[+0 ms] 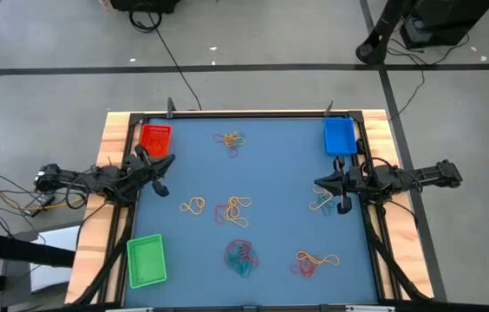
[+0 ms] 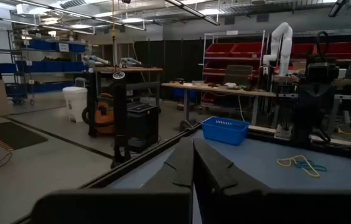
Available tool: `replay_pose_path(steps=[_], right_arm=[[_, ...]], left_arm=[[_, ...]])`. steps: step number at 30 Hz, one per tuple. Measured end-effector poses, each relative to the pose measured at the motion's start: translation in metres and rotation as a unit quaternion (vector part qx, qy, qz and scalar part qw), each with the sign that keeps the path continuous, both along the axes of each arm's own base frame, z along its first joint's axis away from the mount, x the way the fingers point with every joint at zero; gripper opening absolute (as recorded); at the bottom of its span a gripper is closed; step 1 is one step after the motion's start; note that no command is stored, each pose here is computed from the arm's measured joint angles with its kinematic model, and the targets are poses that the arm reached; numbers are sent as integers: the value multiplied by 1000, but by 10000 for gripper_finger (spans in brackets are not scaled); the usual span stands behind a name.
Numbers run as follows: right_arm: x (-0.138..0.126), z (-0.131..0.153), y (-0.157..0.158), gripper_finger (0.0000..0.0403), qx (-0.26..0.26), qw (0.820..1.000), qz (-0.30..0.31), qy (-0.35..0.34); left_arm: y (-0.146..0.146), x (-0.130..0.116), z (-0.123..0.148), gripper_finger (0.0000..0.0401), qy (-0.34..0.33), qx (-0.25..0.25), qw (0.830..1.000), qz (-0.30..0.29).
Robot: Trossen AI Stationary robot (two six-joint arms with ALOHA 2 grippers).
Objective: Sort rubber bands into baskets
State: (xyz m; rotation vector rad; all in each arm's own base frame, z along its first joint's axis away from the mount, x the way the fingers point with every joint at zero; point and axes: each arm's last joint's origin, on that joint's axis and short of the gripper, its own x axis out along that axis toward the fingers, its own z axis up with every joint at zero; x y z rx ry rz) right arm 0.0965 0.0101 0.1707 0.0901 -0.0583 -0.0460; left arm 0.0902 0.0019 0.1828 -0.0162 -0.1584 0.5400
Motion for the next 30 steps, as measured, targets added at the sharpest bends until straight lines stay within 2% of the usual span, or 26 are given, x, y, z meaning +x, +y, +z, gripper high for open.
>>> replay_pose_path(steps=[12,17,24,30], right_arm=[[0,0,0,23,8,1000,0,-2],[-1,8,0,23,46,998,4,-42],[-2,14,0,23,54,996,3,-74],[-4,20,-5,23,61,989,-78,-109]], left_arm=[[0,0,0,6,0,0,1000,0],[0,0,0,6,0,0,1000,0],[0,0,0,6,0,0,1000,0],[0,0,2,6,-9,-2,1000,0]])
